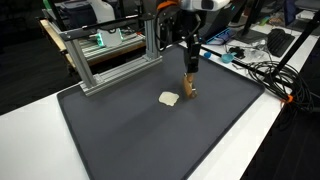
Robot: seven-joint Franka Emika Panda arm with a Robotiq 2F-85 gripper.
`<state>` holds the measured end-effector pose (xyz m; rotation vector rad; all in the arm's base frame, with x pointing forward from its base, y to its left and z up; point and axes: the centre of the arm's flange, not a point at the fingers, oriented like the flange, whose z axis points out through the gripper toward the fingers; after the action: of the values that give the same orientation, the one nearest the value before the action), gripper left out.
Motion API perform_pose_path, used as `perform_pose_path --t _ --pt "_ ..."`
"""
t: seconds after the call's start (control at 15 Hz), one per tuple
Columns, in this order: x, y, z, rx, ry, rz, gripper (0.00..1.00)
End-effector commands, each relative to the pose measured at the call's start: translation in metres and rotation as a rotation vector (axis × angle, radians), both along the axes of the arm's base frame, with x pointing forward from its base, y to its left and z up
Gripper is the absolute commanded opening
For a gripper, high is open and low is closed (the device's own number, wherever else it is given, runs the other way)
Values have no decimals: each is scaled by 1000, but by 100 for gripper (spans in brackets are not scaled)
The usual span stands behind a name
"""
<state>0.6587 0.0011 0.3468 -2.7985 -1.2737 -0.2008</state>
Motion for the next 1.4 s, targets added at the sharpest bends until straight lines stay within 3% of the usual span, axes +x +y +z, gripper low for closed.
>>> perform_pose_path --t 0.0,0.53,0.6,0.93,1.13,1.2,1.33 --pt "0 0 0 0 0 0 47" --pt "0 0 0 0 0 0 47" --pt "0 0 0 0 0 0 22" --pt "-29 3 48 5 -85 -103 22" --pt "-36 31 63 -14 -86 -116 22" --pt "-15 12 50 -1 -73 -106 47" --pt "-23 29 58 0 -77 -104 47"
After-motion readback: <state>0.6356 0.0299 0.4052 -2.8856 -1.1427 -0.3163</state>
